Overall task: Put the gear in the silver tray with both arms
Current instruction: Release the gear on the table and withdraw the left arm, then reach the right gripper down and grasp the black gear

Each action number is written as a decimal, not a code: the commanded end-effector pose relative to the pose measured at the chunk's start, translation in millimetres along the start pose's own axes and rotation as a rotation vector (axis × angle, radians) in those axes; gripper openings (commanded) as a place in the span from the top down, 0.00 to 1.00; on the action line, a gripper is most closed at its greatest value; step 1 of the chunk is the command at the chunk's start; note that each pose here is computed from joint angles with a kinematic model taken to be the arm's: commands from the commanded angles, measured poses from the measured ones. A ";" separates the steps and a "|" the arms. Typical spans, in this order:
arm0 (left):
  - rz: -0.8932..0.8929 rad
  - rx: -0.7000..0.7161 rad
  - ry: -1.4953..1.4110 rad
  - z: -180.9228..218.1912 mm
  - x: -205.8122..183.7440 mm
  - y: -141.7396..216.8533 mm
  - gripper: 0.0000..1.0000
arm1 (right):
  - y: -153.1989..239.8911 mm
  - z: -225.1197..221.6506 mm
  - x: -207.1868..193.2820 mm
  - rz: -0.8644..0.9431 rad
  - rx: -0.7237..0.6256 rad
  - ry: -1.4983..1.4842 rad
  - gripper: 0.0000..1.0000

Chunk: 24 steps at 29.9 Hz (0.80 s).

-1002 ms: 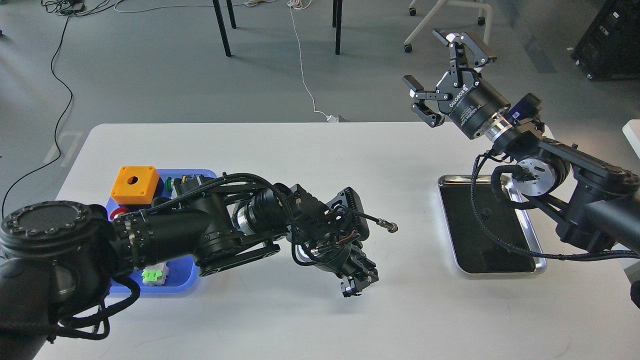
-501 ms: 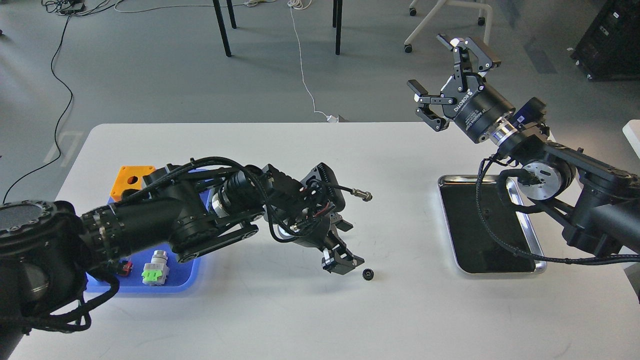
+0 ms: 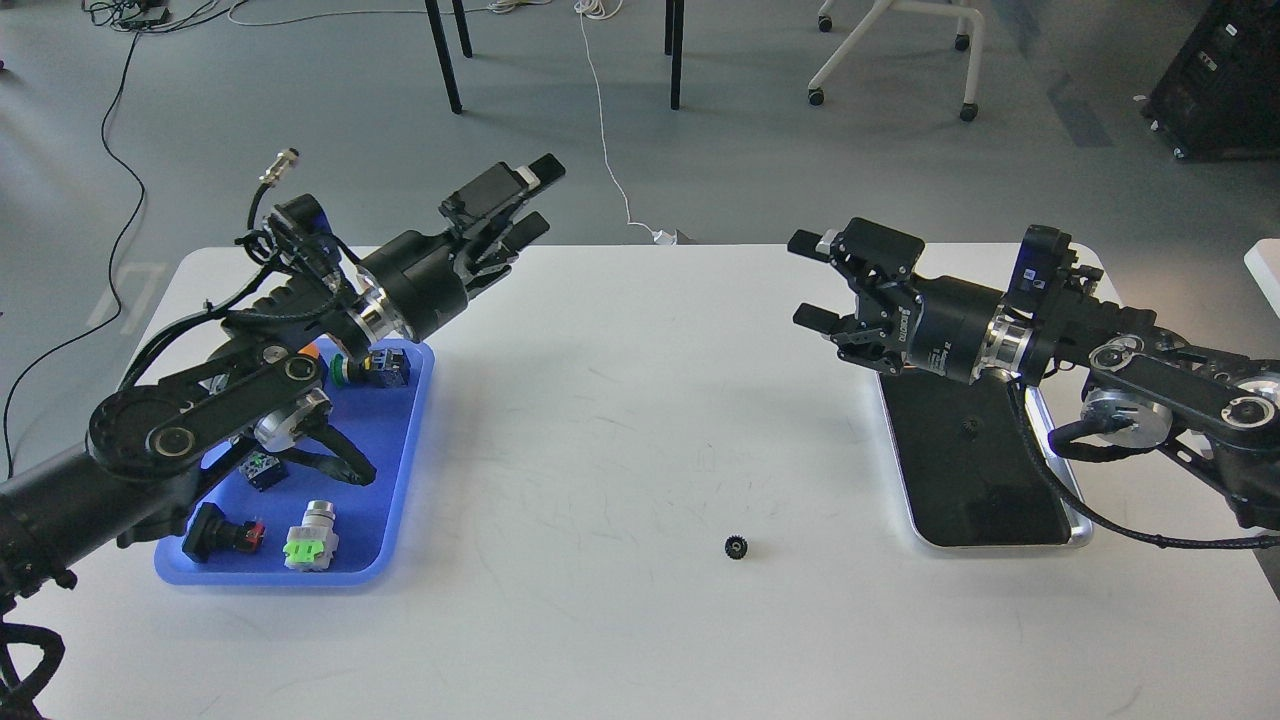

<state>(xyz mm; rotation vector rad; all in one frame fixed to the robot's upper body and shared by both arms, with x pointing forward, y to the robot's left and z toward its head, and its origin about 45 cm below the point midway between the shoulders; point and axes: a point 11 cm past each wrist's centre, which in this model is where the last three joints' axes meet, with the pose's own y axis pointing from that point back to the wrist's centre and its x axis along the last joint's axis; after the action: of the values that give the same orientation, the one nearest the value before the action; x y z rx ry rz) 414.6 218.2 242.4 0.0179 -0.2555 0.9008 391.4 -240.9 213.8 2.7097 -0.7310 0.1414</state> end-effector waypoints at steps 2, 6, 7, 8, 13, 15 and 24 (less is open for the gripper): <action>0.173 -0.063 0.113 3.0 35.9 24.6 0.01 | 7.4 -7.1 -0.1 -0.186 -0.194 0.373 0.02; 0.245 -0.102 0.300 -3.7 52.5 48.6 0.01 | 1.1 -30.5 -17.1 -0.374 -0.267 0.613 0.02; 0.252 -0.094 0.335 -6.3 54.2 52.1 0.01 | -1.6 -35.2 -25.0 -0.422 -0.273 0.657 0.02; 0.265 -0.083 0.370 -10.1 56.1 56.1 0.01 | -4.8 -41.9 -34.9 -0.482 -0.278 0.712 0.02; 0.327 -0.054 0.424 -24.1 61.8 74.6 0.01 | -22.0 -47.4 -78.5 -0.721 -0.307 0.876 0.02; 0.331 -0.052 0.436 -27.8 57.6 74.8 0.01 | -24.6 -36.5 -85.8 -0.806 -0.352 0.973 0.02; 0.332 -0.056 0.453 -30.2 52.1 72.4 0.01 | -51.1 -12.8 -106.0 -0.948 -0.371 1.188 0.02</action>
<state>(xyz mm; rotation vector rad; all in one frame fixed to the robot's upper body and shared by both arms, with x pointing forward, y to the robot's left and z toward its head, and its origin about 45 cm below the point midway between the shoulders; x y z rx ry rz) 395.7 307.6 218.6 -0.2847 0.1437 1.1990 320.9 -151.0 200.1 1.8524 0.7431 1.0261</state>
